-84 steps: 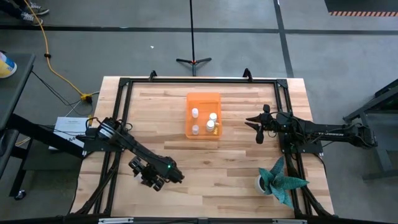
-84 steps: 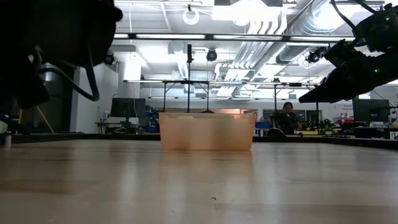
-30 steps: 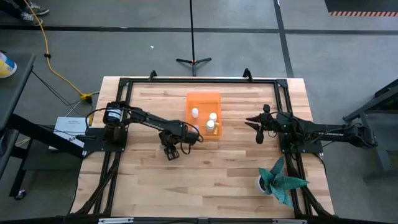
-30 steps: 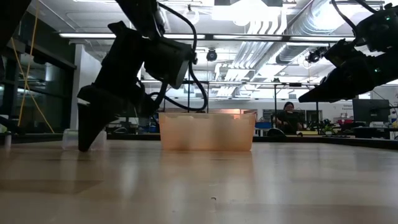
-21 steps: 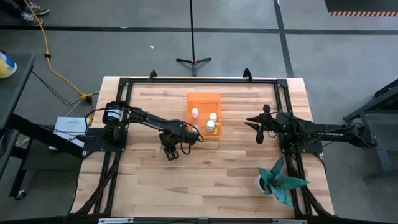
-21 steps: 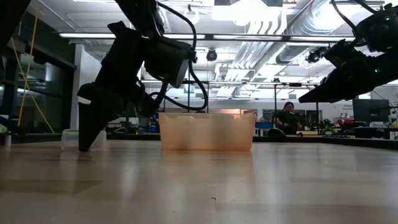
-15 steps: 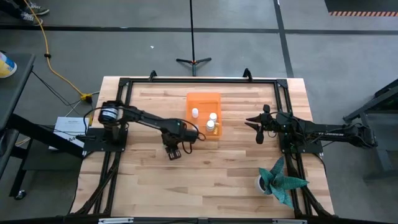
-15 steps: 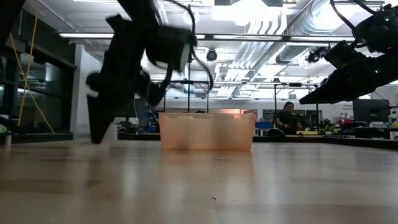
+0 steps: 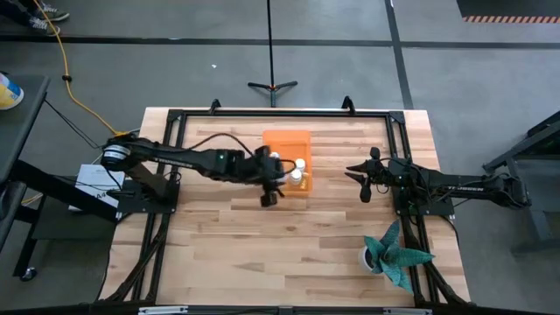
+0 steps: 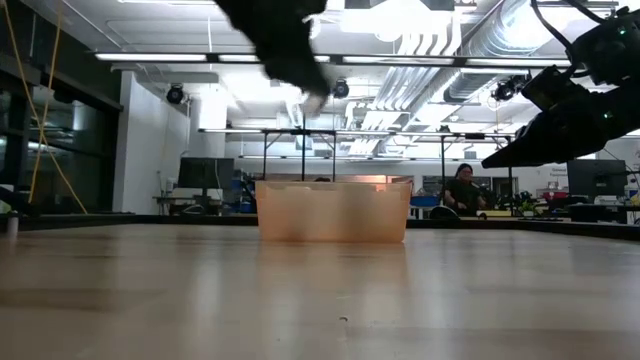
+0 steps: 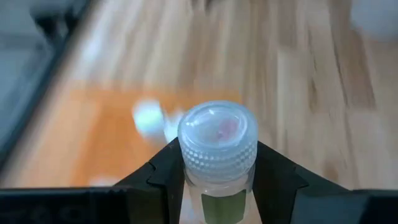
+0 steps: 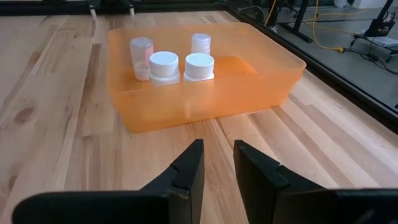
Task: Pick and place pill bottles into a basket
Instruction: Put the transparent plastic medicine bottle into the orange bin
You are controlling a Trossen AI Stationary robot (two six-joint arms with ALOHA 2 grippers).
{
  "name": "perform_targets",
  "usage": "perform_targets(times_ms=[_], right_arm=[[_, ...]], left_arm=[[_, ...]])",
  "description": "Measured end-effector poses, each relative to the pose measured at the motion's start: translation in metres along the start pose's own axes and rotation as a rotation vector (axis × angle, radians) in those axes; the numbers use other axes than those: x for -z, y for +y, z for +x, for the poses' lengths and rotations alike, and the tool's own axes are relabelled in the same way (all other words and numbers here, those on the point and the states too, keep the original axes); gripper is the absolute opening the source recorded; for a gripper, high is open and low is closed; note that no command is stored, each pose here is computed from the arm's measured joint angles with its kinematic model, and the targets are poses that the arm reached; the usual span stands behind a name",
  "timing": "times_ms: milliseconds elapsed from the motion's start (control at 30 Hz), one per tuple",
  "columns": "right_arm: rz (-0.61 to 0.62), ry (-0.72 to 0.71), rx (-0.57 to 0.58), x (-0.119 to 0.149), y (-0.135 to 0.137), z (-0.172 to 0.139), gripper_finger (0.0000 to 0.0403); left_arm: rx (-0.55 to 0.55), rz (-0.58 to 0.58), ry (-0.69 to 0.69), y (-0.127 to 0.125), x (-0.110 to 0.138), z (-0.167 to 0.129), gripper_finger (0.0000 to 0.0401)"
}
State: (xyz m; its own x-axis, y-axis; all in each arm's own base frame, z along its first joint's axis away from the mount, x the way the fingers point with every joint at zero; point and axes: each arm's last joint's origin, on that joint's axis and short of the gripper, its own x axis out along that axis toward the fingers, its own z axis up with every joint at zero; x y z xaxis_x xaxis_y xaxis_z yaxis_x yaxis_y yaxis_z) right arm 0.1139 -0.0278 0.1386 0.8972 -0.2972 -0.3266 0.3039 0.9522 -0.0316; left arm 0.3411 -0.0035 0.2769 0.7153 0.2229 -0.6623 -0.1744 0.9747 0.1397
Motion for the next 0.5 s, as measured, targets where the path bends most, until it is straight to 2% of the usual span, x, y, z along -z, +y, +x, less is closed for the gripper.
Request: perform_targets(times_ms=[67, 133, 267, 367, 500], right_arm=[[0.000, 0.000, 0.000, 0.000, 0.000, 0.000, 0.0078], [0.000, 0.000, 0.000, 0.000, 0.000, 0.000, 0.0078], [0.001, 0.001, 0.000, 0.000, 0.000, 0.000, 0.0078], [0.001, 0.001, 0.000, 0.000, 0.000, 0.000, 0.0078], [0.001, 0.001, -0.001, 0.000, 0.000, 0.000, 0.0078]], left_arm=[[-0.003, 0.030, -0.091, 0.011, -0.009, 0.009, 0.0181], [-0.036, 0.041, -0.097, 0.028, -0.009, 0.020, 0.0181], [-0.011, 0.000, -0.193, 0.067, -0.009, 0.039, 0.0181], [0.064, -0.029, -0.318, 0.093, -0.001, 0.055, 0.0181], [0.033, -0.061, -0.348, 0.114, 0.022, 0.069, 0.0181]])
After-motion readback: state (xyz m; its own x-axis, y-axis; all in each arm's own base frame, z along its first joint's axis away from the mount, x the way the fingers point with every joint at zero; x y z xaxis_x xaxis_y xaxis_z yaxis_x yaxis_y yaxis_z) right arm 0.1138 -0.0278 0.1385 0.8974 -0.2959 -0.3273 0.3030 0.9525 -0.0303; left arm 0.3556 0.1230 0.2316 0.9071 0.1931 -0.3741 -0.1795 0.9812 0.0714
